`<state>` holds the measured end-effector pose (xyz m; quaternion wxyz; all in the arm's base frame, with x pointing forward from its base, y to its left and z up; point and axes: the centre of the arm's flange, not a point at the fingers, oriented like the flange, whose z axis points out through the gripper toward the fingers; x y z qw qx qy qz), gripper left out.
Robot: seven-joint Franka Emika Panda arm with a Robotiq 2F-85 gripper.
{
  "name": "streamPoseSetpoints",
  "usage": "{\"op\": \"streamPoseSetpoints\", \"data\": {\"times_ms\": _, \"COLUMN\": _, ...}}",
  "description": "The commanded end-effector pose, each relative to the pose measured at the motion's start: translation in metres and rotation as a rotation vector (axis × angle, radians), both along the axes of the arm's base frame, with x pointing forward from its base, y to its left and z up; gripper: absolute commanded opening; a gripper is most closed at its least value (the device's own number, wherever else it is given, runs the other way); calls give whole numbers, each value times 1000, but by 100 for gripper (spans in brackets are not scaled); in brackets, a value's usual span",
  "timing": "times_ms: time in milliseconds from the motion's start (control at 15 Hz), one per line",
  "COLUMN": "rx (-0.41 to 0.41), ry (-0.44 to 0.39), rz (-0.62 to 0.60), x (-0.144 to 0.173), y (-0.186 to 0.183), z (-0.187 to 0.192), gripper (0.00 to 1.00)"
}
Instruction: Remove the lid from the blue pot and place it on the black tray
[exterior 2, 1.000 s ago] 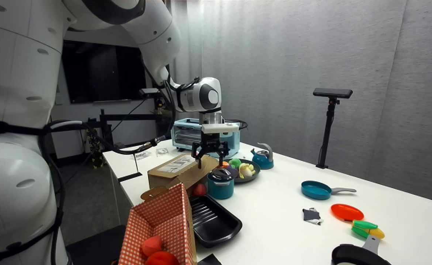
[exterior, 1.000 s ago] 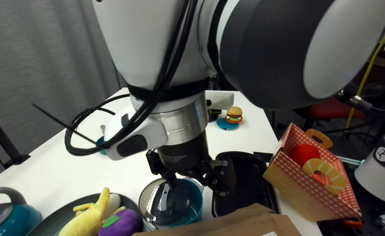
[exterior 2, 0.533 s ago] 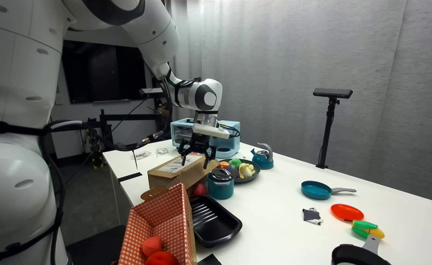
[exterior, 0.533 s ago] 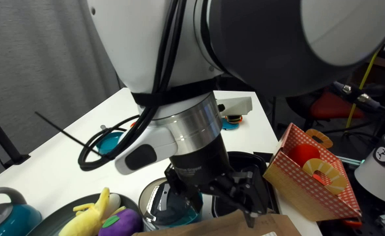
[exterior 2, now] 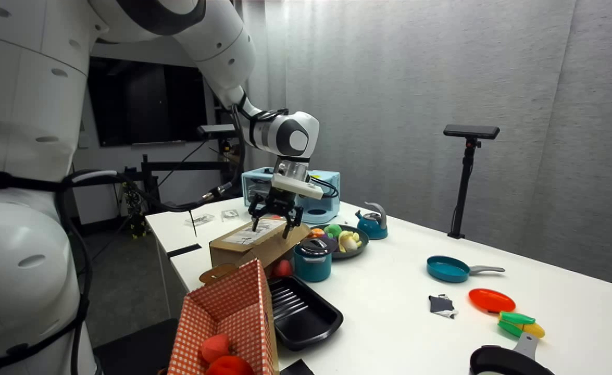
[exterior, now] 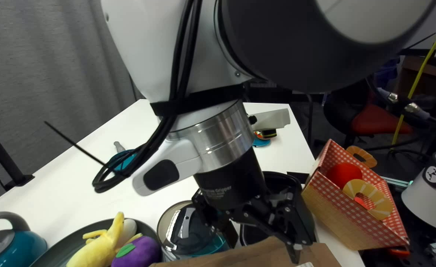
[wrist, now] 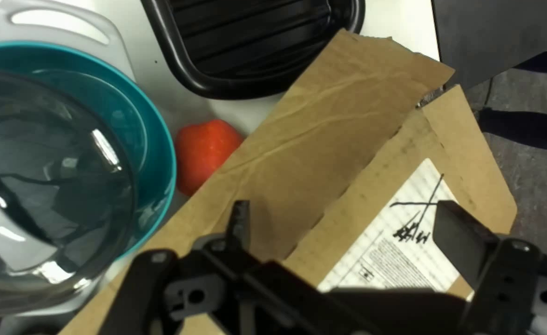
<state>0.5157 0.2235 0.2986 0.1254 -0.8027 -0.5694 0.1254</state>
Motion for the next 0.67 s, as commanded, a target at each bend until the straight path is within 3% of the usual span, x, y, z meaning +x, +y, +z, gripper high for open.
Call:
{"op": "streamPoseSetpoints", "data": {"times_ms": 0, "rx": -104, "ry": -81, "rz": -38, "x": 10, "y": -9, "z": 6, "gripper": 100}}
{"op": "streamPoseSetpoints", "data": {"times_ms": 200, "rx": -176, "ry": -148, "rz": -56, "x": 16, "y": -15, "z": 7, "gripper": 100}}
{"op": "streamPoseSetpoints", "data": {"times_ms": 600, "rx": -232, "ry": -238, "rz": -78, "x": 24, "y": -17, "z": 9, "gripper": 100}}
